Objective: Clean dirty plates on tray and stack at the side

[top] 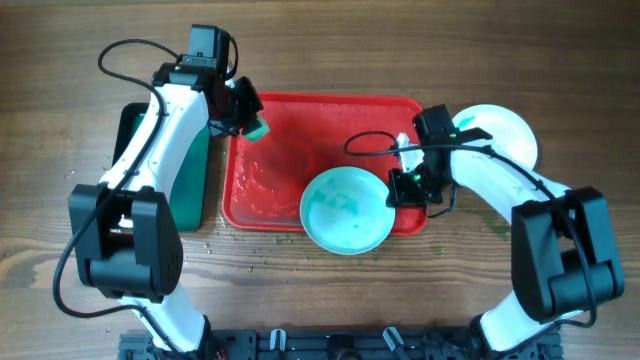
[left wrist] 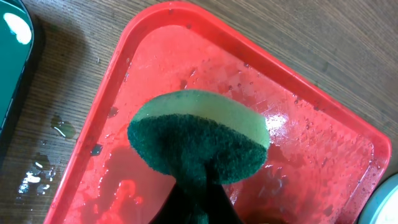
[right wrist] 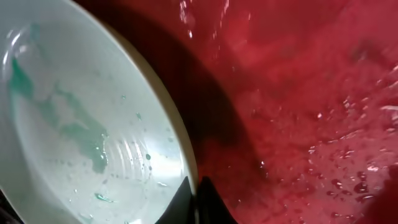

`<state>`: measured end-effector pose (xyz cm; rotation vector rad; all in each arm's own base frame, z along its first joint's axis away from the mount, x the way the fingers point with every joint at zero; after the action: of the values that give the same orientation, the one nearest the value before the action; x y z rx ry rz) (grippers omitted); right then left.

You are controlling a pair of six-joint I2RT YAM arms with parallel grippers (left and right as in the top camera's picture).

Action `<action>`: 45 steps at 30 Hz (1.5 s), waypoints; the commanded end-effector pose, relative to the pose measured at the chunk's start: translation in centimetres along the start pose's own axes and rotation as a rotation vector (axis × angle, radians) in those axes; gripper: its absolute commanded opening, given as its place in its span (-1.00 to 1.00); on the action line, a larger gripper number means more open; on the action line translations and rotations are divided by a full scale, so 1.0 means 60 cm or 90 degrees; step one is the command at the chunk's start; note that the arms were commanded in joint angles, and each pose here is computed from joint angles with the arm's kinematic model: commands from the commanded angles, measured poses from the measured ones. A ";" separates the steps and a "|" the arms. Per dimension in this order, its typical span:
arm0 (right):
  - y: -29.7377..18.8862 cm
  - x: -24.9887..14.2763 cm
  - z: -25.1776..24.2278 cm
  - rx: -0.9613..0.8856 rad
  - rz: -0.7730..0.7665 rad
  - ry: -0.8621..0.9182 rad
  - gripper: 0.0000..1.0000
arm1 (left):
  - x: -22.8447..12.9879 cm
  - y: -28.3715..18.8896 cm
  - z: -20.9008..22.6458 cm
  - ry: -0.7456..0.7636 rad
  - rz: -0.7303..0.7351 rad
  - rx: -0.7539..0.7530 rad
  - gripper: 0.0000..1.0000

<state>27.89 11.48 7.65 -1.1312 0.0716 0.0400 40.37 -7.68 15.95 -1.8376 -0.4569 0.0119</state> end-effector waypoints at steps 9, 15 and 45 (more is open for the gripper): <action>-0.369 0.009 -0.180 -0.280 -0.525 0.433 -0.92 | 0.000 0.007 0.004 0.004 0.001 0.010 -0.92; -0.294 0.045 -0.288 -0.304 -0.416 0.543 -0.91 | 0.001 0.007 0.004 0.004 -0.001 0.012 -0.92; -0.287 0.135 -0.001 -0.054 -0.337 0.052 0.30 | -0.038 -0.023 0.271 -0.193 -0.070 0.343 0.15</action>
<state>36.95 3.89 22.49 -1.2120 -0.1326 -0.4991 34.00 6.31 11.25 -1.3069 -0.6665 0.3130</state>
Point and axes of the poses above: each gripper's point midway between its finger pads, its own y axis out along the fingers, its own z axis along the line the jaws close on, x = y × z, the point moved 7 cm from there along -y, back along the fingers, and after that the axes turned 8 degrees about y, right-handed, at the moved point
